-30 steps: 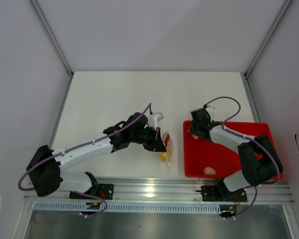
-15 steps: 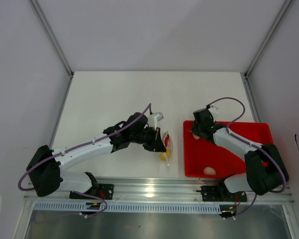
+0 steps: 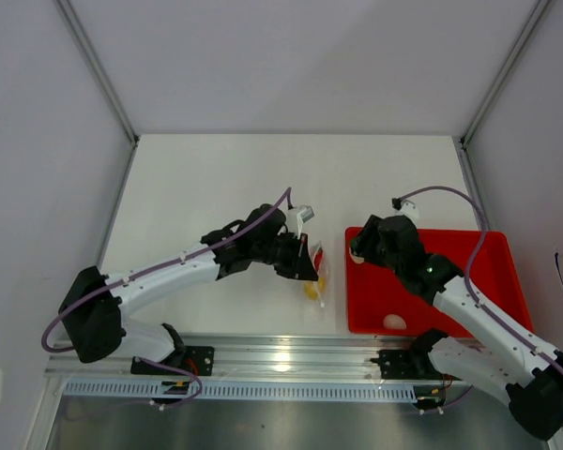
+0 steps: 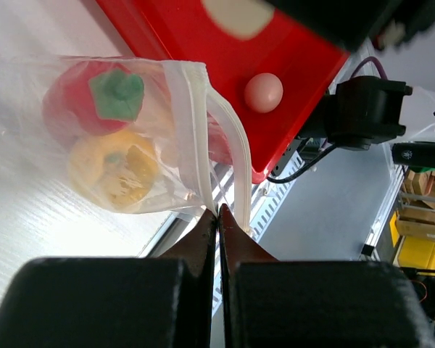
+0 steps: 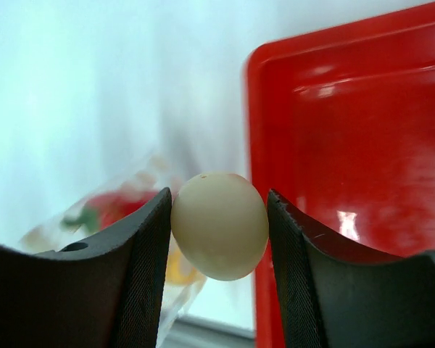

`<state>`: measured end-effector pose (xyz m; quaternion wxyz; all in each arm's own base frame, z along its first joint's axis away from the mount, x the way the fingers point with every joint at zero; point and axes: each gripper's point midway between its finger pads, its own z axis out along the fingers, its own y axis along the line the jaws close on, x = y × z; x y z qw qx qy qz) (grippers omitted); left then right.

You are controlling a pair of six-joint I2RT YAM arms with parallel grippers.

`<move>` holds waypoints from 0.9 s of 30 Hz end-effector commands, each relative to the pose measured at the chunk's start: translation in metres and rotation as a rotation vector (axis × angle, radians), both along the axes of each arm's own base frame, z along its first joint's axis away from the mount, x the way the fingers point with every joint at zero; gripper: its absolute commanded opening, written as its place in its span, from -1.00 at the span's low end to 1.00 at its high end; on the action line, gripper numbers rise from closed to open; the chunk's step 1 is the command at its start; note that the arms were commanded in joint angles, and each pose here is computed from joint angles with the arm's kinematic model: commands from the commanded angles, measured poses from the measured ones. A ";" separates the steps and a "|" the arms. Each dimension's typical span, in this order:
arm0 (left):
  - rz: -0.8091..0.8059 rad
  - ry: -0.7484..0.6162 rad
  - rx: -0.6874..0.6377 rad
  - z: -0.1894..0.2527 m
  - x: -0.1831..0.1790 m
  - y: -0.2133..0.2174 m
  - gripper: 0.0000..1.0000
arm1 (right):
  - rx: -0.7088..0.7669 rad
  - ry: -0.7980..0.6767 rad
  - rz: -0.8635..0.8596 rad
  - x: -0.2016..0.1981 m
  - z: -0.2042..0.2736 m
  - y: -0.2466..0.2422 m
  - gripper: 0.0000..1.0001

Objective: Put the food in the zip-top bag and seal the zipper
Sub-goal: Pick up the fake food from the bin, then place the fake food in the zipper food storage bag.

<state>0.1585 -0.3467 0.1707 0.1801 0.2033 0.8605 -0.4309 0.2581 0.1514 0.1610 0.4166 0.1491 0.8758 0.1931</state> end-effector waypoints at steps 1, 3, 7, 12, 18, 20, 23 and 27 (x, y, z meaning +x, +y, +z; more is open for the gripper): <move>-0.001 -0.045 -0.020 0.017 0.010 -0.007 -0.99 | 0.120 -0.027 0.140 -0.020 0.032 0.042 -0.48; 0.001 -0.045 -0.011 0.015 0.012 -0.008 -0.99 | 0.137 -0.057 0.200 -0.031 0.046 0.061 -0.48; -0.003 -0.042 -0.005 0.016 0.012 -0.009 -0.99 | 0.186 -0.112 0.249 -0.047 0.071 0.080 -0.48; -0.005 -0.038 0.010 0.014 0.012 -0.008 -0.99 | 0.209 -0.102 0.282 -0.062 0.070 0.089 -0.48; -0.008 -0.031 0.018 0.010 0.010 -0.005 -0.99 | 0.230 -0.111 0.296 -0.073 0.074 0.088 -0.48; -0.007 -0.035 0.014 0.012 0.010 -0.005 -0.99 | 0.247 -0.095 0.327 -0.079 0.070 0.093 -0.47; -0.009 -0.037 0.009 0.014 0.010 -0.005 -0.99 | 0.271 -0.077 0.343 -0.081 0.061 0.100 -0.47; -0.015 -0.036 0.000 0.018 0.008 -0.007 -0.99 | 0.288 -0.063 0.337 -0.079 0.054 0.109 -0.47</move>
